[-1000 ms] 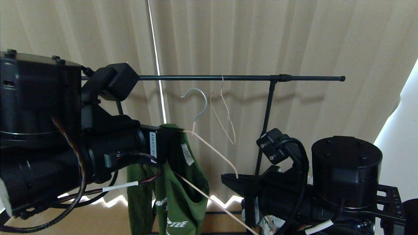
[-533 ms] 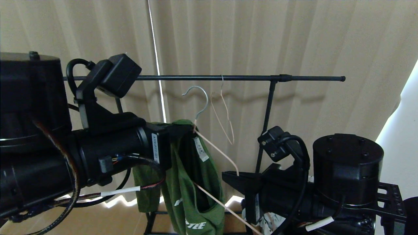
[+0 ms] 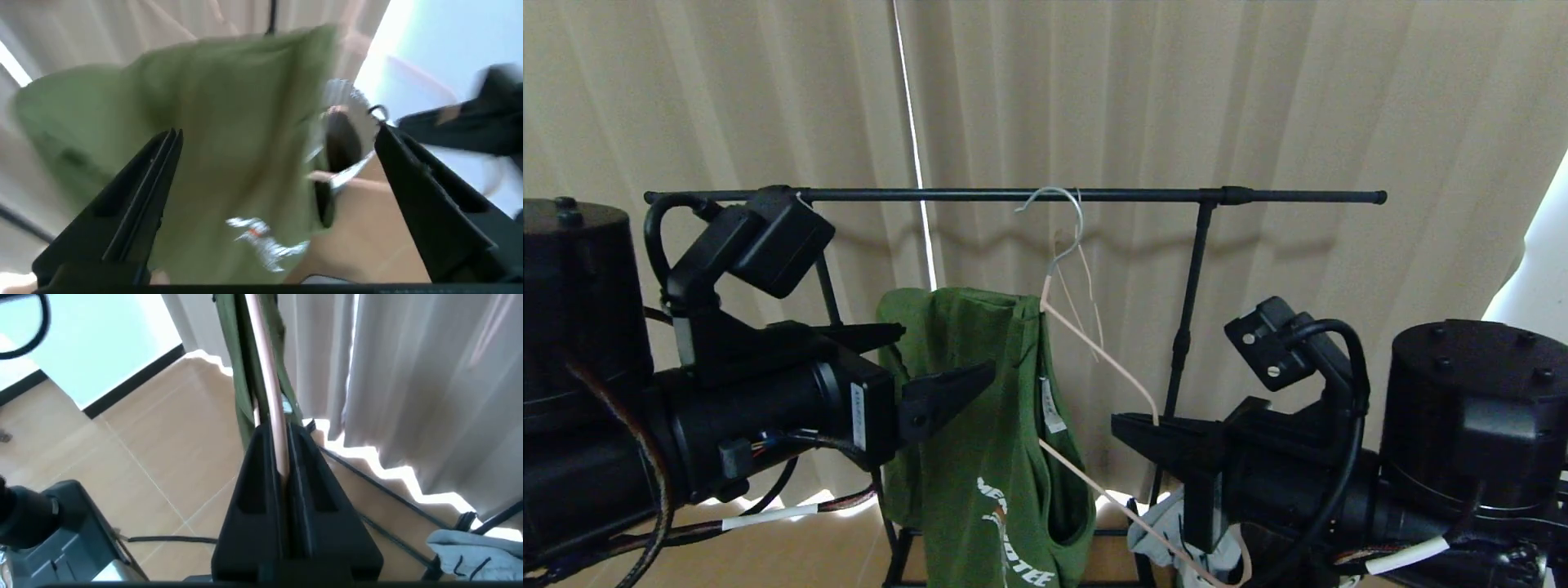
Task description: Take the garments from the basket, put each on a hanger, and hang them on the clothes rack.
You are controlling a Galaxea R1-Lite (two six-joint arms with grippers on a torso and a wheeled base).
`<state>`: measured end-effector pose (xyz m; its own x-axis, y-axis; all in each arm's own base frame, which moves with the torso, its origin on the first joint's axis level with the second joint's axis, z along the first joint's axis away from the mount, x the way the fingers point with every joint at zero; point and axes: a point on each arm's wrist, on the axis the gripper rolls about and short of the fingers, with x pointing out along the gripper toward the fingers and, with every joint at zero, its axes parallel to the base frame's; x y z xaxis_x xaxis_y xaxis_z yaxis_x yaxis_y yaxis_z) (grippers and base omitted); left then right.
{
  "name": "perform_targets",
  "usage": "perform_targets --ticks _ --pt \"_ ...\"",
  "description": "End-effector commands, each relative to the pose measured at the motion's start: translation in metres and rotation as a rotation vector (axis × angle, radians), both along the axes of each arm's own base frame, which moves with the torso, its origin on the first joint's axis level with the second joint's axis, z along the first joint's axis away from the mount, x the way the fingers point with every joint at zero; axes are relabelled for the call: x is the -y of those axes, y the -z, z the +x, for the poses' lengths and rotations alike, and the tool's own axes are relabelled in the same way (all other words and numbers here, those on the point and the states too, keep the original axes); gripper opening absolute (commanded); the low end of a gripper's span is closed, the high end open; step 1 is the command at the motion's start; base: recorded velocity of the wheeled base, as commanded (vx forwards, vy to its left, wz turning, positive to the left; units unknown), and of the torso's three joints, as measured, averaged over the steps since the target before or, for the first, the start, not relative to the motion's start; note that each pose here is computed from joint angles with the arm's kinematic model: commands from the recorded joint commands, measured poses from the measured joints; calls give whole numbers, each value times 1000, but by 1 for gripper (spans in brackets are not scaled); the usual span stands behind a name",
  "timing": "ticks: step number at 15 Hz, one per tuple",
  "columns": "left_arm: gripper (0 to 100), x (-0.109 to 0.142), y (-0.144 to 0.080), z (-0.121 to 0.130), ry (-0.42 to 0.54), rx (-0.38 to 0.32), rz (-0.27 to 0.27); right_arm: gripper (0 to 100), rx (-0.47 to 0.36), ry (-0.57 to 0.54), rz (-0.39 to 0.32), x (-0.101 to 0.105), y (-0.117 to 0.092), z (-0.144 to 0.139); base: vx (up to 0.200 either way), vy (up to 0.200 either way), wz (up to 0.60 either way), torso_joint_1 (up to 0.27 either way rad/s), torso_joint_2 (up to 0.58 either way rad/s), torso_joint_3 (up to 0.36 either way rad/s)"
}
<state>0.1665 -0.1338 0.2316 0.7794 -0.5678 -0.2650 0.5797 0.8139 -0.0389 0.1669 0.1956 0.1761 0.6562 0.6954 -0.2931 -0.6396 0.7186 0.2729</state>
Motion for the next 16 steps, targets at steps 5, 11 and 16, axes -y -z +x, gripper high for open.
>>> perform_targets --ticks 5,11,16 --pt "100 -34 13 17 -88 335 240 0 85 40 -62 29 -13 1 0 0 0 0 0 0" --pt "100 -33 35 35 126 525 467 0 67 -61 -42 27 -12 -3 0 0 0 0 0 0" --pt "100 -24 38 64 83 611 443 0 72 -157 -9 22 -16 -11 0 0 0 0 0 0"
